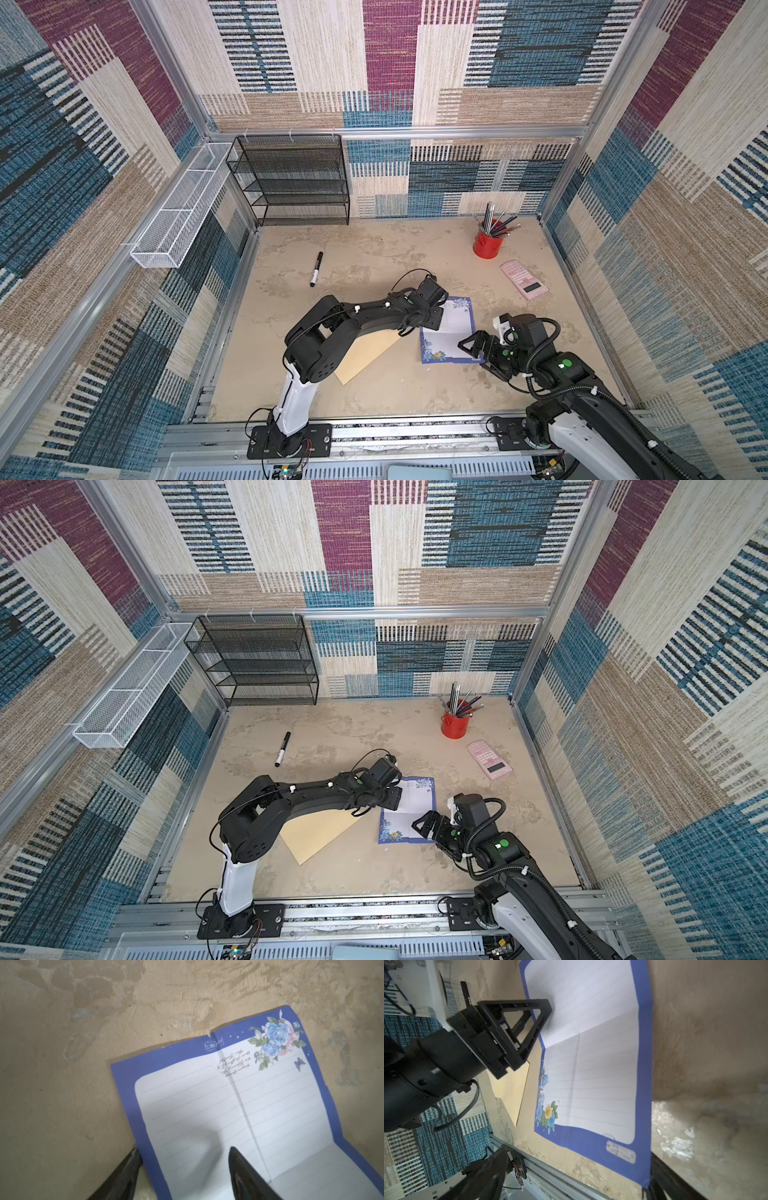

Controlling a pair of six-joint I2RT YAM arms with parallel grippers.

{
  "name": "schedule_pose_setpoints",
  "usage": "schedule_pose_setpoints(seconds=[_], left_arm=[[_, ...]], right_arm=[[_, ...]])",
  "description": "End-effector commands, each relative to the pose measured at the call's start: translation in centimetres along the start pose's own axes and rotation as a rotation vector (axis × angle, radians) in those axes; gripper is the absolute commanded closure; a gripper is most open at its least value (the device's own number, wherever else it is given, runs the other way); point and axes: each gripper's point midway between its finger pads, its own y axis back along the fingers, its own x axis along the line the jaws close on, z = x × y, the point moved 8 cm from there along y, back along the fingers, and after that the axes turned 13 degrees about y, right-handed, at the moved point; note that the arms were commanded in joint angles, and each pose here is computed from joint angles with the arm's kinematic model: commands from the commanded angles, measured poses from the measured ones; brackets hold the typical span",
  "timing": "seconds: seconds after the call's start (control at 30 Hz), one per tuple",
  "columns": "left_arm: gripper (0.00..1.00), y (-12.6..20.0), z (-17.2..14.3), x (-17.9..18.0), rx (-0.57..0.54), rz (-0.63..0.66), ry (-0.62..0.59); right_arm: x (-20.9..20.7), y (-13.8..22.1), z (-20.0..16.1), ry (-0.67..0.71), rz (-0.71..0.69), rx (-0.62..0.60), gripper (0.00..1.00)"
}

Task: Fold the letter paper in half and place it into the envelope
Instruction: Fold the letter paper at the center of the board.

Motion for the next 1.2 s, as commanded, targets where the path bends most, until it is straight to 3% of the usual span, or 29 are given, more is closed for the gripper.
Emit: schedule_pose_setpoints(seconds=[0.0,0.27,0.53,0.7,0.9,1.03,1.17], left_arm=[[0.33,-0.5,-2.7,1.4,0.167,0.053,-0.015],[0.33,-0.2,-3.0,1.5,0.191,0.016,0.000],[0.33,0.4,-1.7,1.6,0.201,-0.210,0.153],[0.34,0.7,-0.9,1.4,0.213,-0.221,0.130],[0.32,4.4,3.5,1.9,0.106,-0.310,0.168],[0.30,6.4,7.0,2.0,0.012,-0.250,0.098],[0.30,4.8,9.0,1.8,0.001,-0.108,-0.006]], right_arm=[[1.3,0.6,1.4,0.055,0.034,-0.073,0.01],[2.7,1.5,3.4,0.107,0.021,-0.164,0.00],[3.1,0.6,4.7,0.091,0.056,-0.230,0.00],[3.4,0.8,5.3,0.107,0.049,-0.257,0.00],[2.6,0.7,4.7,0.093,0.017,-0.246,0.00],[0.3,0.7,3.8,0.046,-0.134,-0.193,0.01],[-2.4,0.5,3.6,0.007,-0.179,-0.150,0.03]])
